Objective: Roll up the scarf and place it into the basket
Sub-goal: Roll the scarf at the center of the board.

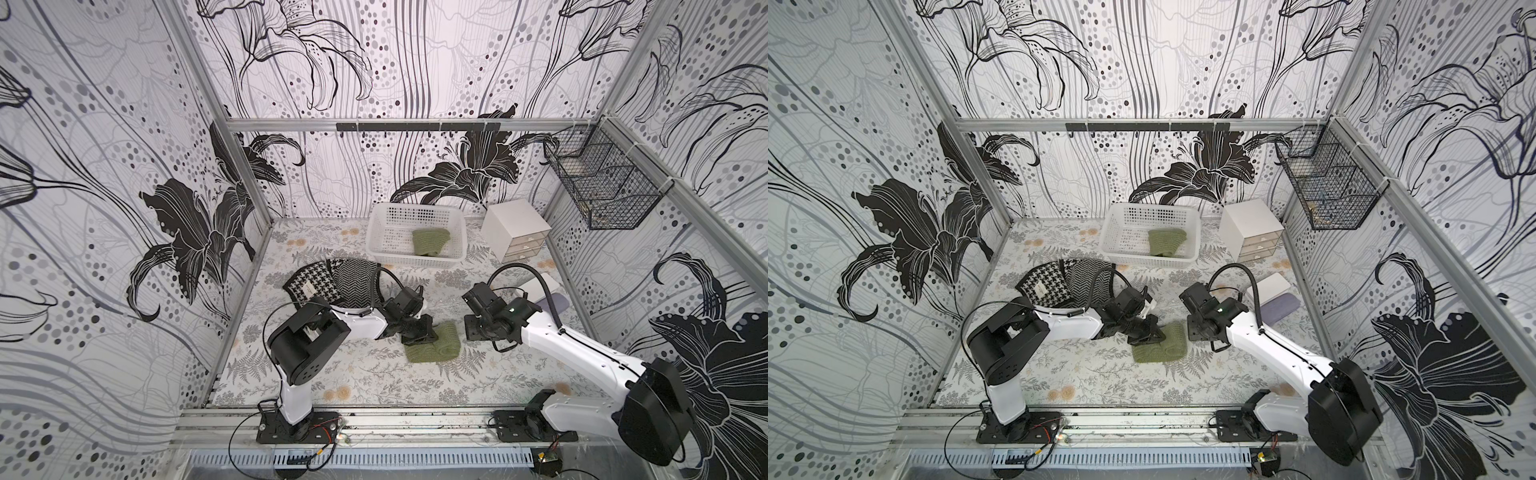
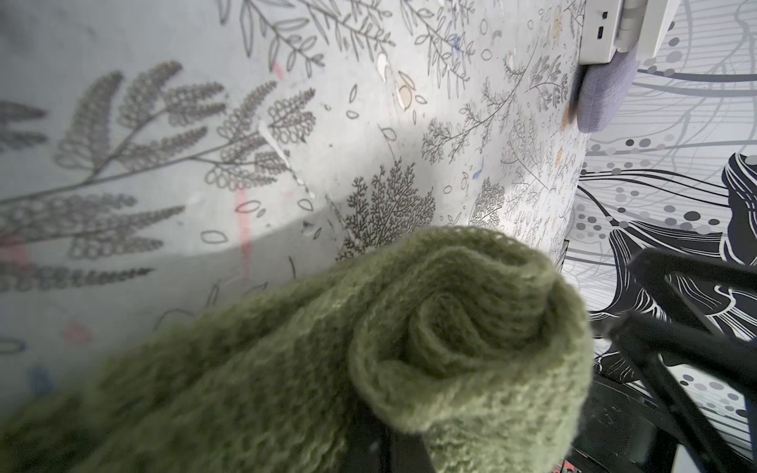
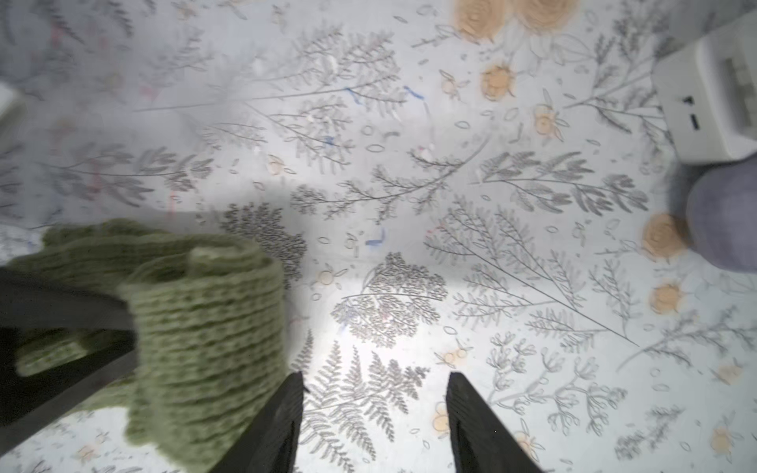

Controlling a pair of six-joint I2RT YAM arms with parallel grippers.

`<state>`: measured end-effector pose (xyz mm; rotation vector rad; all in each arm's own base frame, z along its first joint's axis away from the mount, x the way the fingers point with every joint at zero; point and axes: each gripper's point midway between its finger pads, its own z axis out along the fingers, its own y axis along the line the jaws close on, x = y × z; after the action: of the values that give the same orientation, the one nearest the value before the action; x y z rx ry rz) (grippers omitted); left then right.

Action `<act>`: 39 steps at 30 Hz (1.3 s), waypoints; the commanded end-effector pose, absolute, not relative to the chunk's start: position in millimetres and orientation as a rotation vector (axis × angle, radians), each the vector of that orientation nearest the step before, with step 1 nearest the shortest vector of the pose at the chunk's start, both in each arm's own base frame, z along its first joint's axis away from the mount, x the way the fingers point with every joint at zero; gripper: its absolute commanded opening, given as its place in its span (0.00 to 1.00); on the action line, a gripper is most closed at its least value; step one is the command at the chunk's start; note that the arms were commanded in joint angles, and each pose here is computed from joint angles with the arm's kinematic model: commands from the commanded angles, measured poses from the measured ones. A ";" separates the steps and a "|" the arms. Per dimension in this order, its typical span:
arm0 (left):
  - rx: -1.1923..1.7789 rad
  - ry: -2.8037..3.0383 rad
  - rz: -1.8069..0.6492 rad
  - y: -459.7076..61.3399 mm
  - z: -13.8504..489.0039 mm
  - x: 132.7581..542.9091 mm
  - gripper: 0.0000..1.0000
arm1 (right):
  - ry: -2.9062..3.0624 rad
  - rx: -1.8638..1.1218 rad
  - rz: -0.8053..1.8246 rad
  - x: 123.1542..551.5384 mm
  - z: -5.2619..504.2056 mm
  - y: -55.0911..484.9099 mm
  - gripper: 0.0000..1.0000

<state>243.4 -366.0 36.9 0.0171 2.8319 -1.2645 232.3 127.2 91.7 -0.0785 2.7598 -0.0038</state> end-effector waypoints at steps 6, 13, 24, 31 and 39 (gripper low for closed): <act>0.019 2.836 -1.209 -353.5 27.8 238.1 0.00 | 2.831 -0.115 0.259 230.9 59.4 166.6 0.59; -0.020 2.853 -1.191 -346.7 16.1 233.9 0.00 | 2.798 -0.102 0.626 223.9 61.8 206.8 0.59; -0.060 2.854 -1.164 -340.7 7.4 233.0 0.00 | 2.902 0.037 0.991 198.8 42.4 241.9 0.57; -0.067 2.844 -1.173 -343.6 7.0 236.6 0.00 | 2.912 0.066 1.121 194.0 22.6 264.3 0.45; -0.067 2.805 -1.203 -345.4 21.0 243.2 0.00 | 2.923 0.083 1.087 188.0 17.7 260.5 0.00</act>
<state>241.2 -340.1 19.3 -0.0752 2.8363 -1.2070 214.5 258.7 33.7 0.1247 2.8285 1.1070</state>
